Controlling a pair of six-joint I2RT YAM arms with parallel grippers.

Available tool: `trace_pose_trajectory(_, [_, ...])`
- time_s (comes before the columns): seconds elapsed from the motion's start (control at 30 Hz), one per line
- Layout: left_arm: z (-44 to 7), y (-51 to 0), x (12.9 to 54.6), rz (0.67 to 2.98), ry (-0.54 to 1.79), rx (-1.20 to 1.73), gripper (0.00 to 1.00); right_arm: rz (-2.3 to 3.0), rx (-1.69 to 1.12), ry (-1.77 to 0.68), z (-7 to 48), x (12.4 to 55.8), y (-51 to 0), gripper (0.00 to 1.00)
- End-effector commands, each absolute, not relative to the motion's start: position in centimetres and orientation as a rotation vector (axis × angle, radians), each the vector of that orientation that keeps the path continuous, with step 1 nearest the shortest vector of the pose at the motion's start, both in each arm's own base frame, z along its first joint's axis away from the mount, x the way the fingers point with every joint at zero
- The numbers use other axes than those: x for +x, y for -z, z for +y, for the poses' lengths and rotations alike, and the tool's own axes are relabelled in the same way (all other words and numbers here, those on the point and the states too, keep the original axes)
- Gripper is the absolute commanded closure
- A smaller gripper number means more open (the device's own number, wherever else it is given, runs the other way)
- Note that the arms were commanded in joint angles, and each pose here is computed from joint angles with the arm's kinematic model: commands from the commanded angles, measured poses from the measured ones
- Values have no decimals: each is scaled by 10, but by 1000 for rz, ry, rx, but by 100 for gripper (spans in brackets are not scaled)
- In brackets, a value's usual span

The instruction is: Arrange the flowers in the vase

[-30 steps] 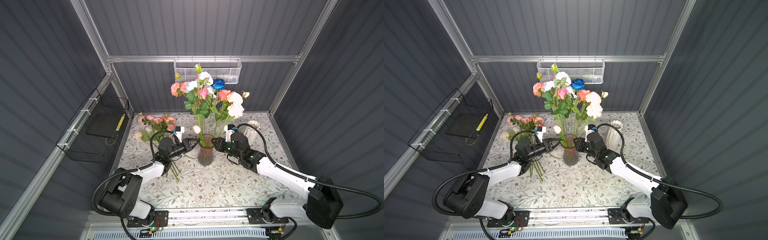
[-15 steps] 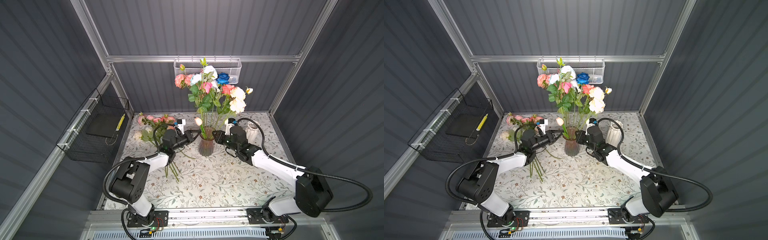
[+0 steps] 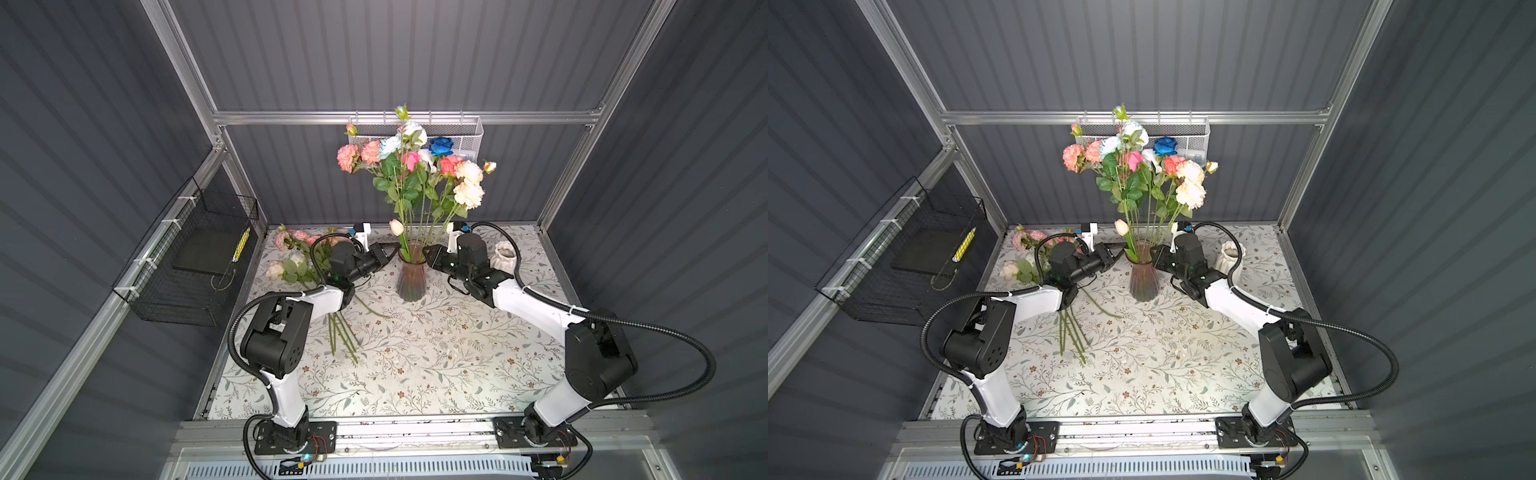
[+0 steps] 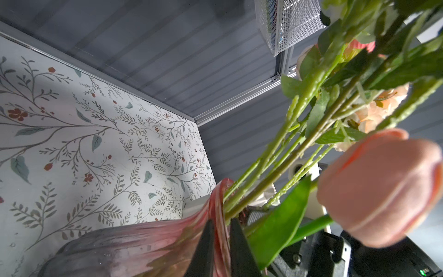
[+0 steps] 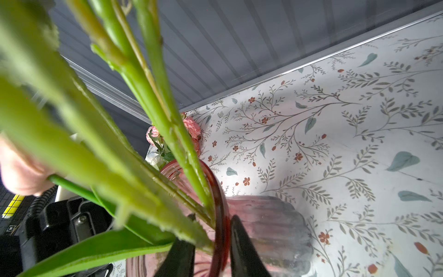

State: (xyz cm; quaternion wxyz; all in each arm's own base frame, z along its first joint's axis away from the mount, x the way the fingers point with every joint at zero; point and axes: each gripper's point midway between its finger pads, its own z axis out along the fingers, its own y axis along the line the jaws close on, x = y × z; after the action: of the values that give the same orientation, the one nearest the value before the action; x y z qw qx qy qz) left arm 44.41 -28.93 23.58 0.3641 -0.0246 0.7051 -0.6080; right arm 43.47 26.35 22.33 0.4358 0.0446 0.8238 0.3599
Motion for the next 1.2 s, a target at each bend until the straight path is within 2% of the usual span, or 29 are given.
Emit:
trace_pose_trajectory(0.0, [-290,-230,449,1835,1549,-42,84,2093,-14,-933,282,426,-215,74])
trace_pose_trajectory(0.1, [-288,-231,451,1836,1543,-55,81,2089,-12,-938,282,426,-217,70])
trace_pose_trajectory(0.2, [-284,-230,450,1844,1516,-77,76,2078,-8,-949,280,422,-221,57])
trace_pose_trajectory(0.3, [-273,-227,451,1864,1452,-130,65,2058,-9,-958,277,417,-228,42])
trace_pose_trajectory(0.43, [-254,-225,453,1887,1347,-211,55,2045,2,-964,271,408,-236,32])
trace_pose_trajectory(0.7, [-216,-229,440,1908,1147,-310,43,2022,21,-988,249,371,-250,25])
trace_pose_trajectory(1.07, [-170,-256,368,1869,1024,-312,8,1962,22,-1055,200,274,-286,24])
trace_pose_trajectory(1.1, [-167,-260,359,1867,1019,-299,1,1960,35,-1041,193,267,-288,24])
trace_pose_trajectory(1.17, [-163,-268,344,1864,1010,-273,0,1953,54,-1011,181,255,-292,23])
